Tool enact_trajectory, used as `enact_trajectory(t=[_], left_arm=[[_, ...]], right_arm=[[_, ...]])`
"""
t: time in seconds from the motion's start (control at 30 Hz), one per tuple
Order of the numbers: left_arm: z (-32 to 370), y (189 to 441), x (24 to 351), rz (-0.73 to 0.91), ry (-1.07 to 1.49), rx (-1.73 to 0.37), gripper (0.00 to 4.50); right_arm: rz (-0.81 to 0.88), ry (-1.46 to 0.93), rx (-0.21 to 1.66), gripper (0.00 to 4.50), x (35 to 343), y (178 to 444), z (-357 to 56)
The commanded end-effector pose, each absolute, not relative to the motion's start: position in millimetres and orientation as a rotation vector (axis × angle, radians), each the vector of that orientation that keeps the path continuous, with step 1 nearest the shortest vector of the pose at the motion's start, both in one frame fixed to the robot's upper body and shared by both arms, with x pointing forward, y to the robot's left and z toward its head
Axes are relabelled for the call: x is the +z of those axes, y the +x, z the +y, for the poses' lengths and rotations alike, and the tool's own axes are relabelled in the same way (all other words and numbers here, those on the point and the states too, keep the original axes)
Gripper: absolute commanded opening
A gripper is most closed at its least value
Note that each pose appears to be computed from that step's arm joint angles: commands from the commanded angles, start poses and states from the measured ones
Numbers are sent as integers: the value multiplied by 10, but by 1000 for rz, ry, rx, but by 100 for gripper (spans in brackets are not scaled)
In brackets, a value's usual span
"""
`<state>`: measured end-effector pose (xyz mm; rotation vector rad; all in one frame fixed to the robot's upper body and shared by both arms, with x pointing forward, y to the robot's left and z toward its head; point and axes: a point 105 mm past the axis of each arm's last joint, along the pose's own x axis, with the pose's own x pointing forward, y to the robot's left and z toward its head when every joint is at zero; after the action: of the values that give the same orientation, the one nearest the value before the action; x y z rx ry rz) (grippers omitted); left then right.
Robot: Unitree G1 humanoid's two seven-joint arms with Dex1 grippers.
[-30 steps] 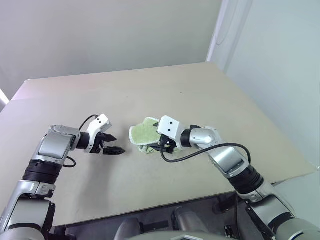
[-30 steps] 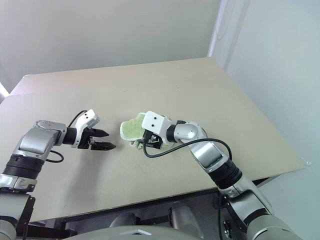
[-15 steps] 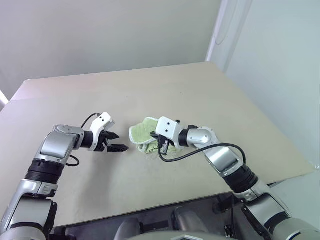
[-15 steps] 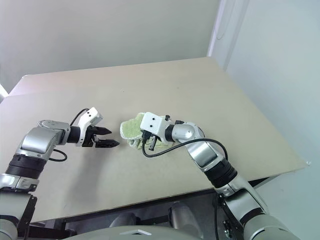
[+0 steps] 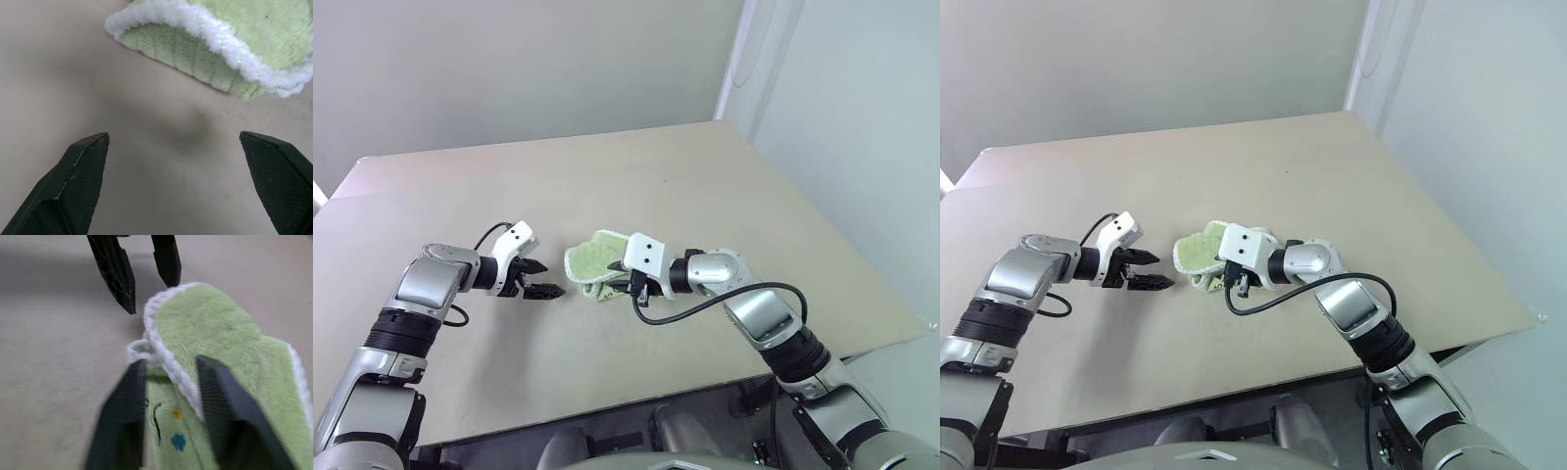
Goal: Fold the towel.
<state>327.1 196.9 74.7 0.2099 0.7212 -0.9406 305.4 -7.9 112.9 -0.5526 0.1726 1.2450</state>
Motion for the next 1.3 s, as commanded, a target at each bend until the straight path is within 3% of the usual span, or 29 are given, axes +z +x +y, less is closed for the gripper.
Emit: enact_trajectory(t=[0.03,0.47,0.6,0.73,1.1,1.3], left_arm=[[1996,3296,822,694,245,-929,450],[1990,3304,796,691,253,-909,450],[1986,3309,788,691,259,-906,450],[1977,3321,788,688,258,-906,450],[1975,3342,776,684,267,-909,450],[1979,3385,780,672,280,-904,450]], right_arm=[[116,-574,1323,237,1227,3005,61],[76,-692,1231,237,1079,3284,213],[82,-714,1226,155,1042,3297,205],[80,-663,1236,7,1107,3273,218],[231,-317,1308,7,1364,3100,168],[353,-372,1296,7,1180,3057,56]])
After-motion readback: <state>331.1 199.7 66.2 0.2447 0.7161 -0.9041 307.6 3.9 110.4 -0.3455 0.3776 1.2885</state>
